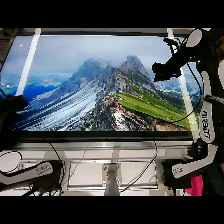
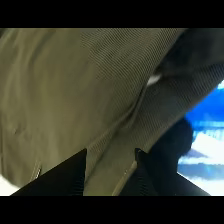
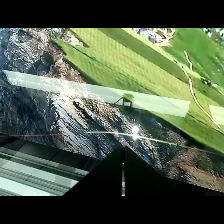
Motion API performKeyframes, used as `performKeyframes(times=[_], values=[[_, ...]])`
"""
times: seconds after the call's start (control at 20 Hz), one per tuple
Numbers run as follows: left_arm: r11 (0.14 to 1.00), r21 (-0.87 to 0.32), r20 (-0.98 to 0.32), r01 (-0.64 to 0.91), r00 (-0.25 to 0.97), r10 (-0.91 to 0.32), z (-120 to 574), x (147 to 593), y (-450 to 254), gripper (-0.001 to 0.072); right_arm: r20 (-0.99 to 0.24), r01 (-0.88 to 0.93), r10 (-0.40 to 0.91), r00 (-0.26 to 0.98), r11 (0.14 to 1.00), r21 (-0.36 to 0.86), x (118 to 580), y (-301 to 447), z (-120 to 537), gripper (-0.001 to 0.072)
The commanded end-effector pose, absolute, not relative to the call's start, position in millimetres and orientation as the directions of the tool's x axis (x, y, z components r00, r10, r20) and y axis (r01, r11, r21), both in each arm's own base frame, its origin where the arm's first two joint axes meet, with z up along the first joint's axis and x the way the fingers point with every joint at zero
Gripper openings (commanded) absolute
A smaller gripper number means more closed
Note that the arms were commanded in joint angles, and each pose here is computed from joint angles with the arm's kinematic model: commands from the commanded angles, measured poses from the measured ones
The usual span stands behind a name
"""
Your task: Fold the clothes and pants, and hang the long-sleeved shirts on hangers.
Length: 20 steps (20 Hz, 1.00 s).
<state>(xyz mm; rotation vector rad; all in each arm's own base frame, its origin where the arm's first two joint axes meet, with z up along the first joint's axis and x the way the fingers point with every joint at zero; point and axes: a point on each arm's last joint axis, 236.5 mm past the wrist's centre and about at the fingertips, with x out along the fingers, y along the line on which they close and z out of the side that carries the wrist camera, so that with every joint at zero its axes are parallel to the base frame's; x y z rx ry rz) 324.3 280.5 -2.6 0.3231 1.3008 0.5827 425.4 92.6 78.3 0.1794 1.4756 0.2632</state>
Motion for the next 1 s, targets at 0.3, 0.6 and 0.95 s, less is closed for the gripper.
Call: performKeyframes(times=[0.3, 0.6, 0.95], values=[[0.810, 0.550, -0.768, -0.206, 0.256, 0.587, -24.0, 360.9, 295.0, 0.0377, -0.956, -0.065, 0.283, 0.074, 0.958, 0.279, 425.3, 92.6, 78.3, 0.0022], [0.803, 0.562, -0.776, -0.197, 0.211, 0.595, -27.5, 349.6, 300.2, 0.0030, -0.956, -0.065, 0.283, 0.073, 0.958, 0.279, 425.1, 92.5, 78.3, 0.0022], [0.775, 0.573, -0.752, -0.266, 0.206, 0.626, 14.7, 332.8, 295.6, 0.0029, -0.956, -0.065, 0.283, 0.073, 0.958, 0.279, 425.1, 92.5, 78.3, 0.0022]])
